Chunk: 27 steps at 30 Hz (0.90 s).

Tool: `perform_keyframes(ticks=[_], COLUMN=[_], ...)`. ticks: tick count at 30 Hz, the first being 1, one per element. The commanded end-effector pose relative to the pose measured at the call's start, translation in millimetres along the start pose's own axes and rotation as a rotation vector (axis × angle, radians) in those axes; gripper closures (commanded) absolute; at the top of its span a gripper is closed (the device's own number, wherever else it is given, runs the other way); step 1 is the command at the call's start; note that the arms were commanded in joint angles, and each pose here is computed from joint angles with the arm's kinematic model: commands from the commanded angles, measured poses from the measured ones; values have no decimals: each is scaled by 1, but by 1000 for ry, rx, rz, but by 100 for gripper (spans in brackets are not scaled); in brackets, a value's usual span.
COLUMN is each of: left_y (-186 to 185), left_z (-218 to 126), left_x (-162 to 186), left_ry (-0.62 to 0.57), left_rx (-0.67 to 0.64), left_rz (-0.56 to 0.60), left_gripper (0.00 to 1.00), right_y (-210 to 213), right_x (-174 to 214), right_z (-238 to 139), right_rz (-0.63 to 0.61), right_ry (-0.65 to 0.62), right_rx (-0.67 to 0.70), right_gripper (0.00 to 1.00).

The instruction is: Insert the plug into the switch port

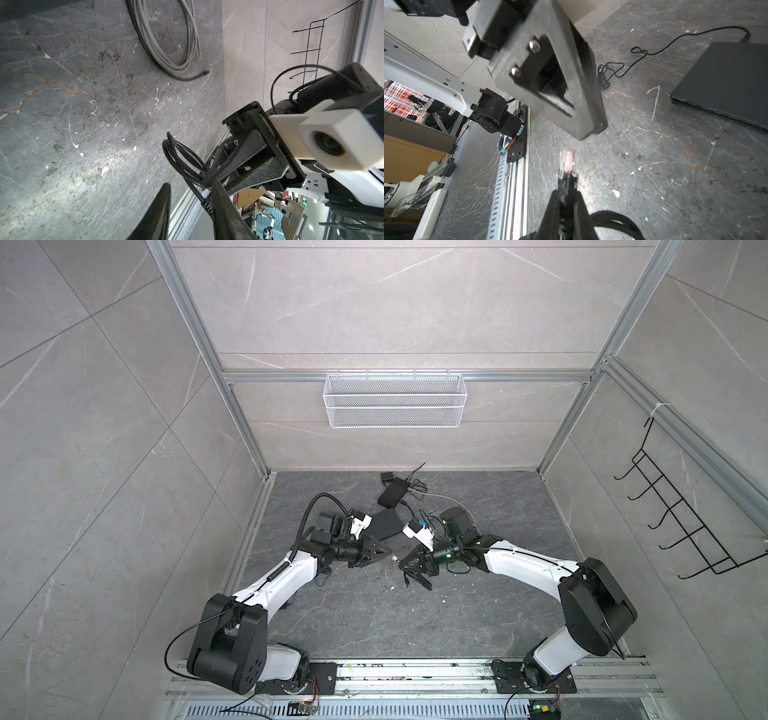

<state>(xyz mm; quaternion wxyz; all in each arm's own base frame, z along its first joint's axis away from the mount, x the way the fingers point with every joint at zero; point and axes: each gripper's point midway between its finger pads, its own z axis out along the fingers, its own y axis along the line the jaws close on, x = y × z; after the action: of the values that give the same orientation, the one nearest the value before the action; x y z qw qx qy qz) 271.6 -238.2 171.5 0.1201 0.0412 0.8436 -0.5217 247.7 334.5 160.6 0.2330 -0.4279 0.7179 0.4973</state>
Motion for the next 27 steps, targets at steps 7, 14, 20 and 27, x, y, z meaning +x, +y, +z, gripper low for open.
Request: perform_keyframes(ticks=[7, 14, 20, 27], left_y=[-26, -17, -20, -20], left_z=[-4, 4, 10, 14], left_x=[-2, 10, 15, 19], left_ry=[-1, 20, 43, 58], left_rx=[152, 164, 171, 180], left_rz=[145, 147, 154, 148], left_gripper=[64, 63, 63, 64], right_y=[0, -1, -2, -4], right_x=[-1, -10, -14, -16], right_z=[0, 0, 0, 1], right_rz=[39, 43, 47, 53], right_ry=[-2, -20, -22, -27], right_rx=[-44, -52, -46, -42], right_gripper=[98, 98, 98, 98])
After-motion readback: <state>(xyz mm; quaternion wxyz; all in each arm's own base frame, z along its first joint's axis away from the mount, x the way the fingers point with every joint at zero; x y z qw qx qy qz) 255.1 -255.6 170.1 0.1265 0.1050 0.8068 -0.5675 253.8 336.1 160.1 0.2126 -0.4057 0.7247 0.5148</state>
